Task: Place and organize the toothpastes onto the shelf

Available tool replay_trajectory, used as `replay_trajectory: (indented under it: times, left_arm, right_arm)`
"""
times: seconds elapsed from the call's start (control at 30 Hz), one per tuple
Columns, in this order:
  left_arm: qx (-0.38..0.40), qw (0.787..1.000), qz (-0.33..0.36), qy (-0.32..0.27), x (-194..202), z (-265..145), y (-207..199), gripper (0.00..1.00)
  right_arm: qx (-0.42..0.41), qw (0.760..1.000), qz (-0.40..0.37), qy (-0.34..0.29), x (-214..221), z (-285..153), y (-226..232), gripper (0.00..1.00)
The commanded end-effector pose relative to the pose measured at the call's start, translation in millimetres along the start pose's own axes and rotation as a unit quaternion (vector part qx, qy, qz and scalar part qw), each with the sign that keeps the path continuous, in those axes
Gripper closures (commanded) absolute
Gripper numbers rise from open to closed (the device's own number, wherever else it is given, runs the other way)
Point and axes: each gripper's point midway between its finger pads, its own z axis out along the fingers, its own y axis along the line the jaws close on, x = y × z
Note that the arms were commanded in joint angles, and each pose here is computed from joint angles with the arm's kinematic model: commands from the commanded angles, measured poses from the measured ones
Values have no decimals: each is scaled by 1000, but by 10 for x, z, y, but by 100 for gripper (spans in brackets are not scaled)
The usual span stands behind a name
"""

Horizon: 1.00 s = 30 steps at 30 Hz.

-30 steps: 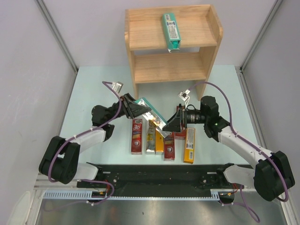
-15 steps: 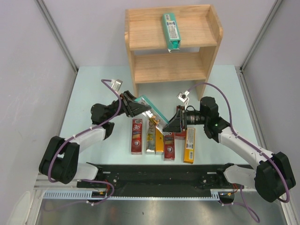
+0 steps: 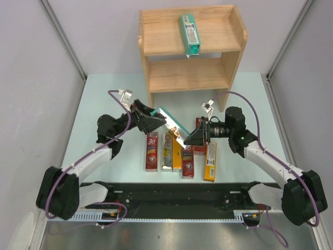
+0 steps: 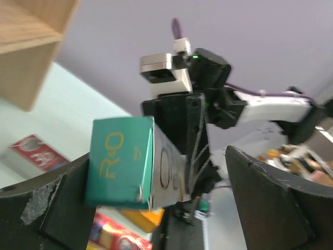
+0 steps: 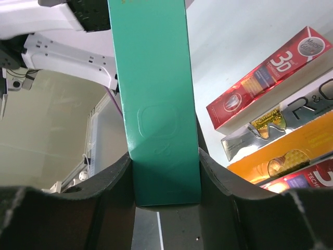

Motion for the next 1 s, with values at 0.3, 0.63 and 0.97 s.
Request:
replay_trajectory:
  times: [0.3,0.63,0.97]
  left_arm:
    - [-240,953,164,-81,-283,-652,195,0]
    - [-288,946,142,-47,-128,-731,458,0]
    - [-315,942,118,-22,59,-778,704,0]
  right_arm:
    - [27,997,-28,-73,-490,-240,104,81]
    - [3,991,-90,-104,-1095,-199,560,82]
    - [27,975,-154,-158,-1895,-88,978,83]
